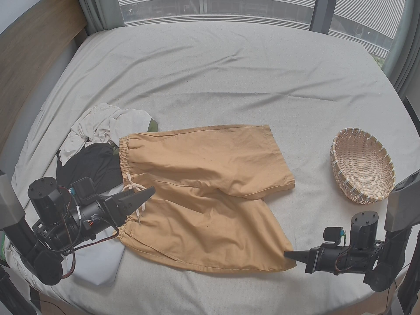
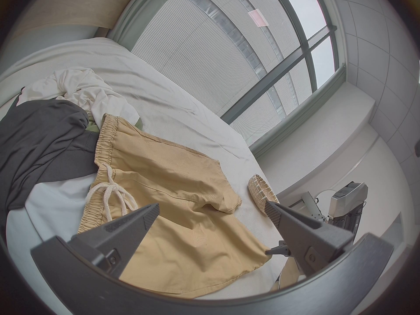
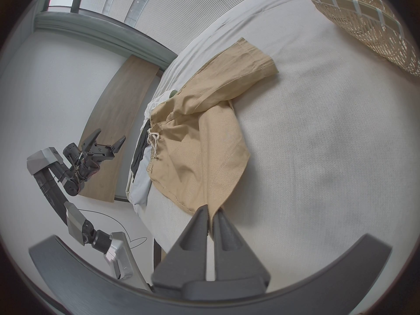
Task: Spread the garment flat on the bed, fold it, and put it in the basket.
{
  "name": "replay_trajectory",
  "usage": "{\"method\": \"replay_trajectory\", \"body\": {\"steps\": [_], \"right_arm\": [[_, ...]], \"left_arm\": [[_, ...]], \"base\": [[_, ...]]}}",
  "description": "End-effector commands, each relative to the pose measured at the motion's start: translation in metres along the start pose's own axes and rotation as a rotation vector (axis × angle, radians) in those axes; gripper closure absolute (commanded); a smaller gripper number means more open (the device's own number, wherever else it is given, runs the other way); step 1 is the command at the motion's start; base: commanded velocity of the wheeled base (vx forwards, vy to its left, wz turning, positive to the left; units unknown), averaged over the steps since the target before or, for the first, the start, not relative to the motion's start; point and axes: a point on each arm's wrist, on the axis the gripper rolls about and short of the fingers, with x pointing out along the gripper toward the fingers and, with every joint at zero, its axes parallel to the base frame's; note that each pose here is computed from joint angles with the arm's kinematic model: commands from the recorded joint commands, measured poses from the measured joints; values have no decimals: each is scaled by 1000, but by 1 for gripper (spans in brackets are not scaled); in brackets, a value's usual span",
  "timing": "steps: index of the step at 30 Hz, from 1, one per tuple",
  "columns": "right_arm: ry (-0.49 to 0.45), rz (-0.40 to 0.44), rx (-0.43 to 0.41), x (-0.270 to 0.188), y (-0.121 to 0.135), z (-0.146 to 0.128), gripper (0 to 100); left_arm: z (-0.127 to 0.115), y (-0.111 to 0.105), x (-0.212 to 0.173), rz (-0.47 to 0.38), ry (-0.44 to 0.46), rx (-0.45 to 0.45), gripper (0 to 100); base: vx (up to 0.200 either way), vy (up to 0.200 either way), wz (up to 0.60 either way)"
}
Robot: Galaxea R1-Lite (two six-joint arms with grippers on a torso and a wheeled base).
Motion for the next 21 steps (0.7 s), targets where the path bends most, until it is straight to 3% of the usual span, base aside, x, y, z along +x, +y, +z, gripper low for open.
{"method": "replay_trajectory", "body": {"steps": [1,11,18,19,21], "right_arm": [[48,-50,20,2,-5,-11,100],[91,43,-38,23,16,-18,100],[143,5,-9,26,8,-29,100],[140,3,-9,26,8,-28,0],[126,5,-8,27,8,-26,0]], "left_arm": [[-1,1,-1,5,6,-4,0],[-4,1,-3,10,16,-9,0],[-6,1,-4,15,24,-12,0],[-6,1,-4,15,24,-12,0],[-6,2,-4,16,25,-13,0]], "base": [[0,0,0],[0,0,0],[0,0,0],[0,0,0],[0,0,0]]}}
